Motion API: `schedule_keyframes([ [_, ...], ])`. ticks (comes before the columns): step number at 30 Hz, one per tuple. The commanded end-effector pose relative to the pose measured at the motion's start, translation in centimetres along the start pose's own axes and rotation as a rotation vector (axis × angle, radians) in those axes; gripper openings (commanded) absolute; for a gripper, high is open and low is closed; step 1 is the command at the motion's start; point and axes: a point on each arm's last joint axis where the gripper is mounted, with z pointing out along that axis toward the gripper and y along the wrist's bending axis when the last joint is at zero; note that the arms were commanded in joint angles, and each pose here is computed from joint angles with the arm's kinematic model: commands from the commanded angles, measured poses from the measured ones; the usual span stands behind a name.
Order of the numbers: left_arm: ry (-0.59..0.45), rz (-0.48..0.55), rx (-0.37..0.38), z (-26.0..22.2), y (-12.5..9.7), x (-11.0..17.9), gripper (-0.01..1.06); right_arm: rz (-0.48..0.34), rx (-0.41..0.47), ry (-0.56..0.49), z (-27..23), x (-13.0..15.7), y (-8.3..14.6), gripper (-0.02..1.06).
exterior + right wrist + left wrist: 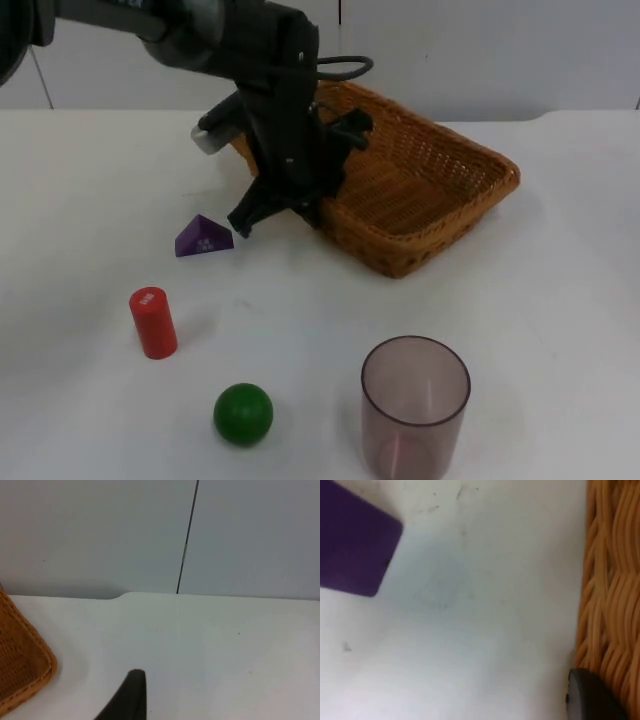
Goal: Pick up the basket with the left hand and place the triangular block into the basket with the right hand.
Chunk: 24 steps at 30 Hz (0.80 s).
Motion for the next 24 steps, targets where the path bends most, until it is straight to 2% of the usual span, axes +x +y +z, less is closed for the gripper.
schedule_keyframes([
  [1, -0.01, 0.057, 0.003, -1.8, -0.5, 0.0, 0.0, -0.006, 0.001, -0.016, -0.3, -0.2, 0.0, 1.04],
  [4, 0.003, 0.143, 0.005, -4.3, -0.8, -0.6, 0.0, -0.003, -0.002, -0.016, -0.3, -0.2, 0.0, 1.04],
  [5, 0.003, 0.143, 0.005, -4.3, -0.8, -0.6, 0.0, -0.003, -0.002, -0.016, -0.3, -0.2, 0.0, 1.04],
  [8, 0.016, 0.397, 0.012, -7.1, -1.1, -0.7, 0.0, -0.001, -0.004, -0.018, -0.3, -0.2, 0.0, 1.04],
  [9, 0.016, 0.397, 0.012, -7.1, -1.1, -0.7, 0.0, -0.001, -0.004, -0.018, -0.3, -0.2, 0.0, 1.04],
  [12, 0.101, 0.565, 0.157, -10.3, -1.8, -1.0, 0.0, -0.001, -0.004, -0.018, -0.3, -0.2, 0.0, 1.04],
  [13, 0.148, 0.562, 0.219, -11.1, -1.8, -1.5, 0.0, -0.001, -0.004, -0.018, -0.3, -0.2, 0.0, 1.04],
  [14, 0.148, 0.562, 0.219, -11.1, -1.8, -1.5, 0.0, -0.001, -0.004, -0.018, -0.3, -0.2, 0.0, 1.04],
  [16, 0.248, 0.602, 0.301, -12.3, -1.1, -2.9, 0.0, 0.003, -0.007, -0.015, -0.3, -0.2, 0.0, 1.04],
  [20, 0.294, 0.636, 0.286, -13.9, 1.3, -5.7, 0.0, 0.002, -0.006, -0.013, -0.3, -0.2, 0.0, 1.04],
  [22, 0.251, 0.646, 0.237, -15.6, 3.5, -7.4, 0.0, 0.004, -0.008, -0.013, -0.3, -0.2, 0.0, 1.04],
  [23, 0.251, 0.646, 0.237, -15.6, 3.5, -7.4, 0.0, 0.004, -0.008, -0.013, -0.3, -0.2, 0.0, 1.04],
  [24, 0.213, 0.657, 0.208, -16.6, 4.5, -8.0, 0.0, 0.006, -0.009, -0.013, -0.3, -0.2, 0.1, 1.04],
])
